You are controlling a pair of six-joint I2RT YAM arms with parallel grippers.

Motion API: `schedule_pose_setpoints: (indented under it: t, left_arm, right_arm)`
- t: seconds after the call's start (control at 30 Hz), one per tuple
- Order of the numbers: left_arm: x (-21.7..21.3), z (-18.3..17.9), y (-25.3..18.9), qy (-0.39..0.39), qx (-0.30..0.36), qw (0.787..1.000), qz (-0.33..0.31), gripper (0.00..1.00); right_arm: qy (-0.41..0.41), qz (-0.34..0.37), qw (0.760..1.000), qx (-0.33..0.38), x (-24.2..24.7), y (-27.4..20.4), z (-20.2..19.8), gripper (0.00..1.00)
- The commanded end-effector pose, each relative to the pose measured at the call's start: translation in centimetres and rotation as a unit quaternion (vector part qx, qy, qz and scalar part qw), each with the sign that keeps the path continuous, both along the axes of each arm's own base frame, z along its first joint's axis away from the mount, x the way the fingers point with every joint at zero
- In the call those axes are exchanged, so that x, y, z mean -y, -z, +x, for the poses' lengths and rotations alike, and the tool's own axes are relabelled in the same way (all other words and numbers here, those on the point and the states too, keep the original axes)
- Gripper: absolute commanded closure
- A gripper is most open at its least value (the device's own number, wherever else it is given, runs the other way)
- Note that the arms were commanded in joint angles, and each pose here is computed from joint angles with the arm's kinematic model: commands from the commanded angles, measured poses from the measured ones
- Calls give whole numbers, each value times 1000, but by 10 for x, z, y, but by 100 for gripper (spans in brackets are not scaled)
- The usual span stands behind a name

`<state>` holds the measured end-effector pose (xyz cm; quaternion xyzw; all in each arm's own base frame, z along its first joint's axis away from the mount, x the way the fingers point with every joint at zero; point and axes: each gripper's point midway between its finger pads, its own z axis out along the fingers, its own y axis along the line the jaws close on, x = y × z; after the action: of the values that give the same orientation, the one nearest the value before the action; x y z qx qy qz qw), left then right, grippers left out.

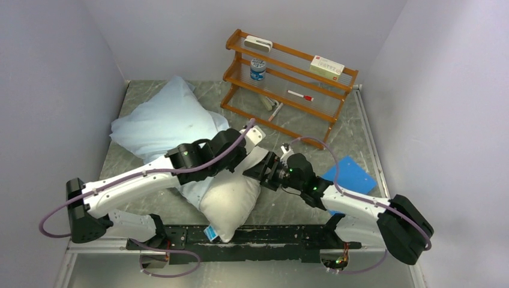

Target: Put the pillow into the pillowcase

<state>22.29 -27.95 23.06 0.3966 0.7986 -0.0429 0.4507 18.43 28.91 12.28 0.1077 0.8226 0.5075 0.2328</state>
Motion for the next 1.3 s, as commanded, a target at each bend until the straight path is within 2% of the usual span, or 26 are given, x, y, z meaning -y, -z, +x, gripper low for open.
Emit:
schedule_pose_setpoints:
  t: [0.0,0.2,0.4,0.53,0.67,0.8,0.9,1.0,1.03,1.13,1.27]
  left_arm:
    - [47,-34,-39,67,-45,985,-154,95]
    - [65,-54,-53,88,-85,972,-203,95]
    - [68,-51,-61,76,-74,968,-229,95]
    - [91,-54,-93,112,-66,949,-288,95]
    - [123,-49,-130,145,-49,934,-322,95]
    - [152,-46,-163,175,-41,921,-347,95]
    - [159,-31,-158,150,-32,935,-321,95]
    - [147,-16,-124,97,-36,960,-261,95]
    - [140,-14,-112,82,-39,966,-243,92]
    - [107,-6,-83,22,-35,981,-191,69]
    - [53,2,-50,-69,-17,990,-120,53]
  right_arm:
    - [-33,95,991,89,-29,-68,13,17]
    - [-12,138,982,126,-40,-96,32,25]
    - [7,146,978,150,-49,-111,50,30]
    - [15,182,973,139,-52,-111,54,36]
    - [72,213,965,136,-33,-114,70,38]
    - [138,164,963,166,1,-106,88,37]
    - [147,112,967,177,12,-94,88,35]
    - [121,75,977,161,15,-74,74,23]
    - [119,58,981,144,18,-63,70,19]
    - [124,18,985,116,33,-37,58,11]
    - [125,2,986,114,49,-23,41,6]
